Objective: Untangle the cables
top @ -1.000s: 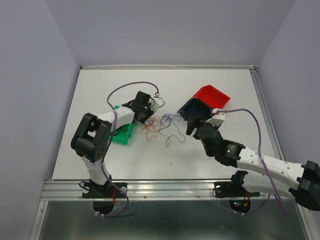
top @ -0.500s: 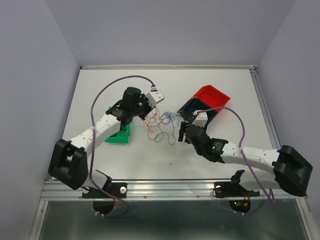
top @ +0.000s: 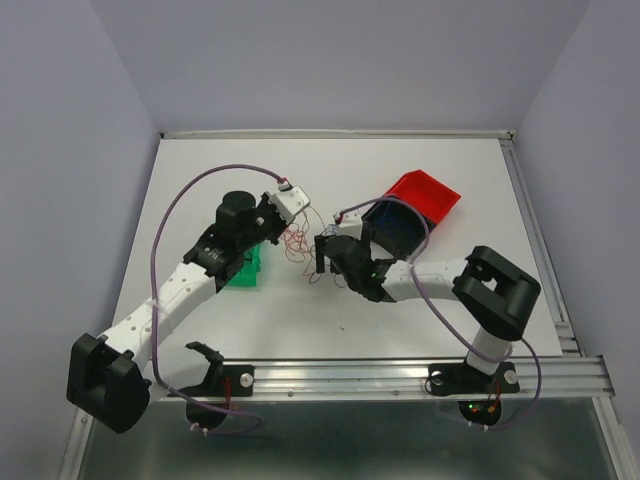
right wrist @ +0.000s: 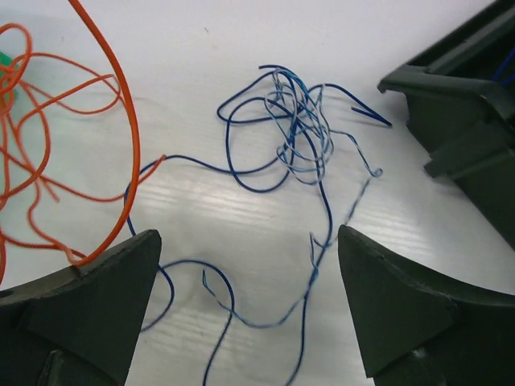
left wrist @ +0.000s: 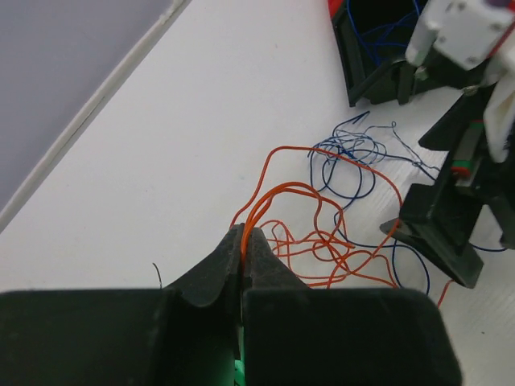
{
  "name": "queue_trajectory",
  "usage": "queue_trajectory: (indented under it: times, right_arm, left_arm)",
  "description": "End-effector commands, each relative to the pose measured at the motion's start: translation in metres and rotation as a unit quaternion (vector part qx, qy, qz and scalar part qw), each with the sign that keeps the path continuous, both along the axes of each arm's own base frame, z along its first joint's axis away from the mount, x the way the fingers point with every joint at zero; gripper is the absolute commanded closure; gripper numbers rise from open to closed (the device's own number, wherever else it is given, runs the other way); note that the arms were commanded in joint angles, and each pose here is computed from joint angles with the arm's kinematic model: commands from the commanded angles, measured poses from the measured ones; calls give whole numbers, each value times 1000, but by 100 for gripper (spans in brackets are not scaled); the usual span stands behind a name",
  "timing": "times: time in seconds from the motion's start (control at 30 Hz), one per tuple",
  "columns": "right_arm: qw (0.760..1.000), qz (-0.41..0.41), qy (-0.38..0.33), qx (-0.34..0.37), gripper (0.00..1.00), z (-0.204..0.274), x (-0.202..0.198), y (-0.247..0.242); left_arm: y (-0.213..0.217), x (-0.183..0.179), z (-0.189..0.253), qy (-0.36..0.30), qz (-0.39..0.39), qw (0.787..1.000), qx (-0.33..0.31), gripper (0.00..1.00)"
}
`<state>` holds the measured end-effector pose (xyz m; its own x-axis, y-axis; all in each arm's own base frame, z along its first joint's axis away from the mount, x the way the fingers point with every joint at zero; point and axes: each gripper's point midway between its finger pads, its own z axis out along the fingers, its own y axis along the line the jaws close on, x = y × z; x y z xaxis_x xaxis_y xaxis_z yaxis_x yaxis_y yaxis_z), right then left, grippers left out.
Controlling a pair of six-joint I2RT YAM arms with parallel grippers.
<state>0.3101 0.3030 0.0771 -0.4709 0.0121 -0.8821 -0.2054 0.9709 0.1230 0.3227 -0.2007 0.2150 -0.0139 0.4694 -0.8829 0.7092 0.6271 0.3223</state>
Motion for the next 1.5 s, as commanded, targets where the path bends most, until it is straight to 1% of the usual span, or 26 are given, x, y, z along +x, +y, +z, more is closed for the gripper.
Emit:
queue_trajectory:
  times: [0.0,0.03,0.1,0.3,0.4,0.43,0.47,0.5,0.53,0.63,0.67,0.7,0.73,0.8,0.83,0.9,0.93,1.0,1.03,1.07,1.1,1.13,1.2,1.23,1.37,1.47]
  right_arm:
    - [999,-24,-28,-3,9,9,30,20]
    - [999,-30,-22,-9,19,3,34,23]
    - [999,-36,-22,-12,25,2,39,26]
    - [999,-45,-10,-13,25,-10,44,22]
    - [999,-32,0,-17,50,-15,42,24]
    - [999,-31,3,-20,68,-17,41,23]
    - [999,-31,6,-21,77,-18,40,22]
    - [999,-37,4,-20,94,-15,39,18]
    - [999,-41,2,-19,100,-12,38,15]
    - [999,-49,2,-18,100,-8,30,1]
    - [999,-52,-8,-4,100,7,28,-2]
    - [999,-50,-8,3,99,12,24,-6]
    - [999,-50,-4,1,99,10,18,-13]
    - [999,-45,-13,25,99,30,11,-20]
    - [999,-43,-6,19,99,26,4,-28]
    - [999,-31,-11,43,99,45,-5,-31]
    - [999,-24,-1,37,99,43,-12,-35]
    - [999,11,19,41,99,45,-25,-32]
    - [999,26,33,29,99,40,-33,-33]
    - [998,40,39,28,99,40,-38,-31]
    - [997,61,46,29,99,38,-46,-26]
    - [996,71,51,20,99,37,-54,-26]
    - [995,76,56,16,99,35,-61,-29]
    - [995,76,59,11,100,35,-64,-32]
    - [993,91,79,-11,99,27,-79,-31]
    - [994,71,79,-24,99,26,-82,-36]
  left_arm:
    - [10,0,54,-92,27,994,-55,100]
    - [16,1,54,-95,44,993,-59,100]
    - [26,3,65,-115,73,988,-68,100]
    - [50,7,83,-143,135,975,-102,100]
    - [54,9,86,-144,143,973,-108,100]
    - [54,9,87,-144,141,973,-110,100]
    - [53,9,88,-145,141,973,-112,100]
    - [55,10,88,-146,145,972,-112,100]
    - [55,11,90,-147,145,972,-113,100]
    - [57,15,93,-149,149,971,-110,100]
    - [63,19,105,-158,168,966,-114,100]
    - [62,23,104,-152,171,967,-109,100]
    - [62,24,119,-161,169,965,-117,100]
    - [60,31,124,-155,170,967,-114,100]
    - [58,33,143,-167,167,964,-121,100]
    - [61,44,146,-158,187,963,-107,100]
    - [65,48,175,-178,197,957,-115,100]
    - [72,60,188,-182,219,953,-102,100]
    - [74,61,200,-189,220,951,-103,100]
    - [75,59,230,-210,217,946,-116,100]
    - [74,61,233,-205,216,949,-107,100]
    - [76,56,261,-224,216,943,-121,100]
    - [79,57,272,-220,224,942,-117,100]
    - [91,52,302,-245,248,928,-133,100]
    - [123,43,348,-286,320,890,-153,100]
    - [140,31,375,-315,350,864,-181,100]
